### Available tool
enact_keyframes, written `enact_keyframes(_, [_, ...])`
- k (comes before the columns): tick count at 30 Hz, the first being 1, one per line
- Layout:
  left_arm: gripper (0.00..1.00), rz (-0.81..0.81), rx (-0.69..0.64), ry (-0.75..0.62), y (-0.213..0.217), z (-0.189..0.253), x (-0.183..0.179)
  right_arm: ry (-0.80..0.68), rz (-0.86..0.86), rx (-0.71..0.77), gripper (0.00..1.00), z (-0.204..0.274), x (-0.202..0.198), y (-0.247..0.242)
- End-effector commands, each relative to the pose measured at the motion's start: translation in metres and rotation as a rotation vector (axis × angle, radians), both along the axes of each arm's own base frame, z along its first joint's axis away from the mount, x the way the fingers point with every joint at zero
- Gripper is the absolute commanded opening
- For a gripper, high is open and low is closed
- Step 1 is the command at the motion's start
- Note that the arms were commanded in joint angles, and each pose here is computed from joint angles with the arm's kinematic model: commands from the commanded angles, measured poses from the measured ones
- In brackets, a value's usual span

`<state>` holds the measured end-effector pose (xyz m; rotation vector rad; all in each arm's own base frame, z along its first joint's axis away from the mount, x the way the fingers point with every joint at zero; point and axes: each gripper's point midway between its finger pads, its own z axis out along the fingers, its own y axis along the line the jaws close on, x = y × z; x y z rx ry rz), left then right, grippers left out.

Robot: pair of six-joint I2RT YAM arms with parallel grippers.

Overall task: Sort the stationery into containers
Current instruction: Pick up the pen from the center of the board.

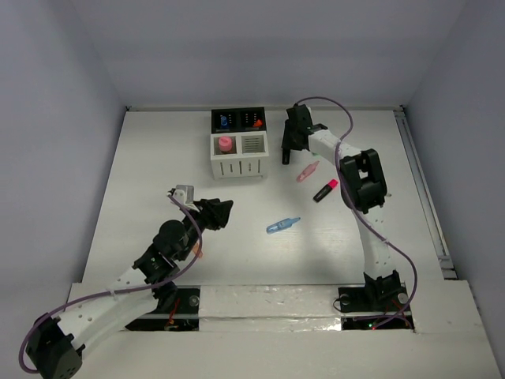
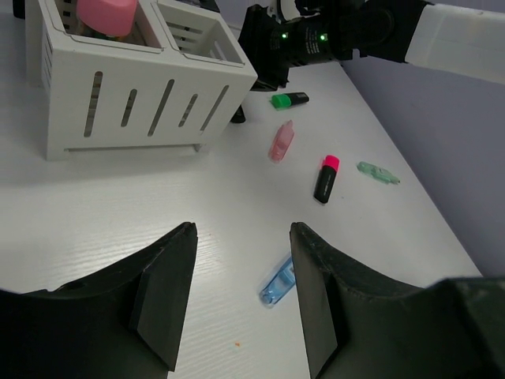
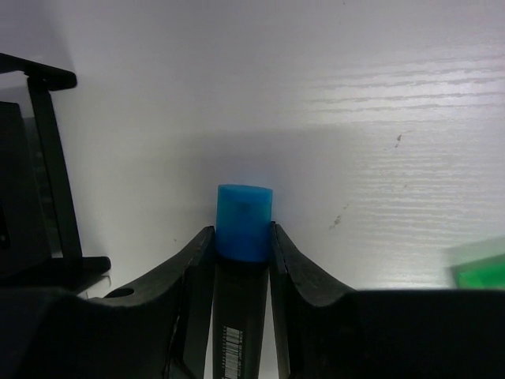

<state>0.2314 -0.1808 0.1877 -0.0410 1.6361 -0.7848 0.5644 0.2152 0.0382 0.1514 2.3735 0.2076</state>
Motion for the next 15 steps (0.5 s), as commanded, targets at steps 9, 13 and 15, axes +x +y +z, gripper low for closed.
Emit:
enact_keyframes(9, [0.47, 0.020, -0.031, -0.048, 0.002, 0.019, 0.003, -0.455, -0.010, 0.178, 0.05, 0.161, 0.004, 0.004])
enact_keyframes(13, [0.47, 0.025, -0.024, -0.042, 0.002, 0.017, 0.004, -0.598, -0.027, 0.206, 0.05, 0.219, -0.004, -0.001])
enact_keyframes(15, [0.47, 0.027, -0.023, -0.041, 0.002, 0.016, 0.005, -0.683, -0.006, 0.241, 0.05, 0.248, -0.005, 0.002])
